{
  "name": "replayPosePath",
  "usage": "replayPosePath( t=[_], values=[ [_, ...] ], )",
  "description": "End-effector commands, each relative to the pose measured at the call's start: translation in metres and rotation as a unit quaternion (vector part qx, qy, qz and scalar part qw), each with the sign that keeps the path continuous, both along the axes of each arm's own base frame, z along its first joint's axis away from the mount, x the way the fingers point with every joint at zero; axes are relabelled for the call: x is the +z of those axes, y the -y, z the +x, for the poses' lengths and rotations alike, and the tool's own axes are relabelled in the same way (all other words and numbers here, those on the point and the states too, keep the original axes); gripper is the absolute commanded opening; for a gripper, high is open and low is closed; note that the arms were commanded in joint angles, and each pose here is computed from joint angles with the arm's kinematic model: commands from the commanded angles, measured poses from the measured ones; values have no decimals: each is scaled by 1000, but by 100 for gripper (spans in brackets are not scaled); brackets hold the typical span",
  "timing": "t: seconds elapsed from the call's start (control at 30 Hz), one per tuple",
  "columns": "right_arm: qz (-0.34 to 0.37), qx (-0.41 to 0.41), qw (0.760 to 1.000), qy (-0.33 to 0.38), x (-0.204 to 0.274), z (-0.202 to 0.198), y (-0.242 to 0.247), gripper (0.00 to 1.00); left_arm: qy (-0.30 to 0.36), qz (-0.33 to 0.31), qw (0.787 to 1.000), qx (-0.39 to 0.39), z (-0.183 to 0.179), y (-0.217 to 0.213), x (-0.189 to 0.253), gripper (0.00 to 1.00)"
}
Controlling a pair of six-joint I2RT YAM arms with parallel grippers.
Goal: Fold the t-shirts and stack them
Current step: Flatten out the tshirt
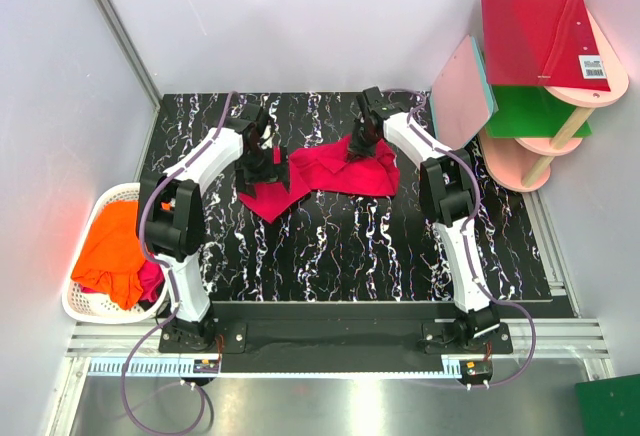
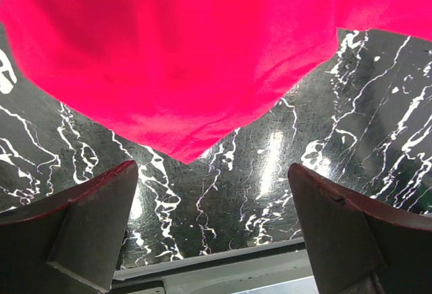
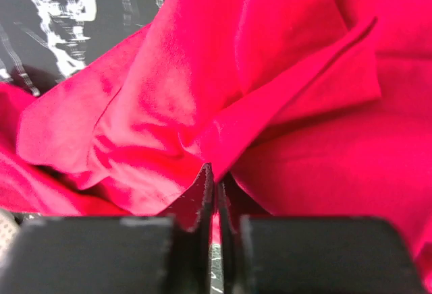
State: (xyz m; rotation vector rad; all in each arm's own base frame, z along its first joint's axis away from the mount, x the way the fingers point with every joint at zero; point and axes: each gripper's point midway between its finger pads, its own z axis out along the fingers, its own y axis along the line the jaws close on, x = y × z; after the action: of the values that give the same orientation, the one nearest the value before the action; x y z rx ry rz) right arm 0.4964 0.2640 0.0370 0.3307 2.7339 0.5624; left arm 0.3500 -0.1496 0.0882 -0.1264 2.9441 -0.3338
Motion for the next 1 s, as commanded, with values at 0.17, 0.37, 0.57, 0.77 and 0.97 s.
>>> replayPosePath(
  t=[0.17,0.37,0.57,0.77,0.97],
  values=[
    [38,40,997,49,55,-1,-14,43,12,14,1000,1,0,-7,3,99],
    [2,30,998,53,53,-7,3,61,9,15,1000,2,1,-7,1,99],
    [16,32,998,54,45,5,-7,56,3,18,1000,0,-3,-8,-3,99],
    [31,34,997,59,32,22,-19,52,-1,25,1000,-1,-6,-11,-6,99],
    [49,50,996,53,24,25,-28,0,6,27,1000,-2,-3,-12,-3,99]
  ],
)
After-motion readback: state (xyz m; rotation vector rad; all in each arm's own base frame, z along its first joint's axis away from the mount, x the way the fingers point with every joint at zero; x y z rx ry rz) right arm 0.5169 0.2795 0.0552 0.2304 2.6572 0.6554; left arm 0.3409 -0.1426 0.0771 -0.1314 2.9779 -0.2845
